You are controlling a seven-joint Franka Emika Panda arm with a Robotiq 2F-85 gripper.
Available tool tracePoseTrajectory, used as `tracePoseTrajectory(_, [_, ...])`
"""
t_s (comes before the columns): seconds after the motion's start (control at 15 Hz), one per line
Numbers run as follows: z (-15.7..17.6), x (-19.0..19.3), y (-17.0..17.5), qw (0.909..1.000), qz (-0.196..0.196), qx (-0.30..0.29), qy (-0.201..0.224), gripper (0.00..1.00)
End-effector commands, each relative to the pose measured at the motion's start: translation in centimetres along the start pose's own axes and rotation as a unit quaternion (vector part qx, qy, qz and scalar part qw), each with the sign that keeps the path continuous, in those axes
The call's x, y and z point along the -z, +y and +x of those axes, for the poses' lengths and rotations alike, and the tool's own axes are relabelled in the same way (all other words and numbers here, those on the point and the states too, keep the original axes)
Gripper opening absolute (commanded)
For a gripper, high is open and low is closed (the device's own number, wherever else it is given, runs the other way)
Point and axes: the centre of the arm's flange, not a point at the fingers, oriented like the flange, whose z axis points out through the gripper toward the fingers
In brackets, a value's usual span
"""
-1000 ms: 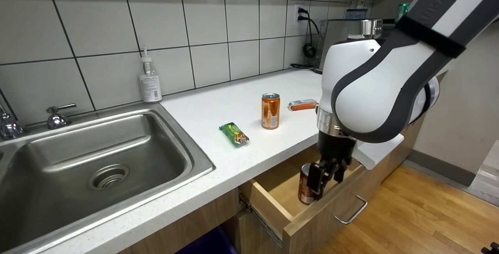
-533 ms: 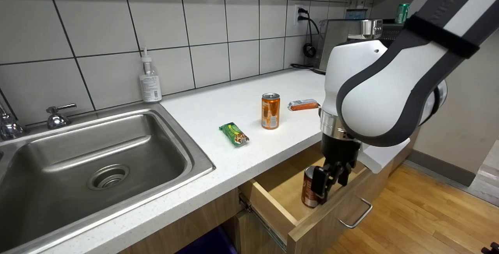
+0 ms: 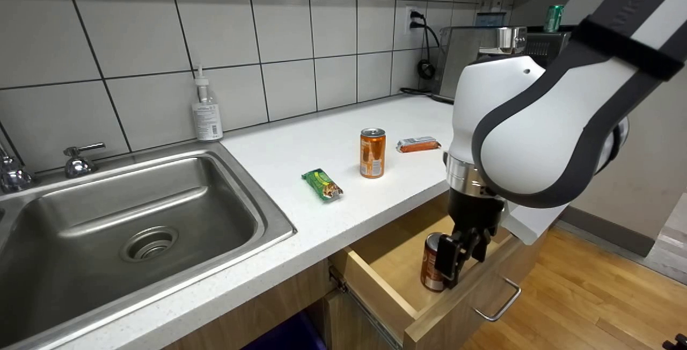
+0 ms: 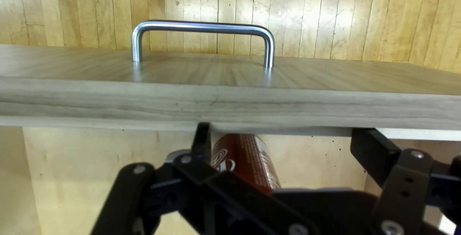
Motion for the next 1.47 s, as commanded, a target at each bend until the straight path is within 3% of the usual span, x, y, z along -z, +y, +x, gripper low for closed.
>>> tracePoseTrajectory(0.0, [-1.8,0.6,-1.4,0.9999,-0.007,0.002,-0.014,1.0])
tracePoseTrajectory(1.4, [-4.6,0.3,-3.0,0.9996,-0.003,0.0,-0.028,1.0])
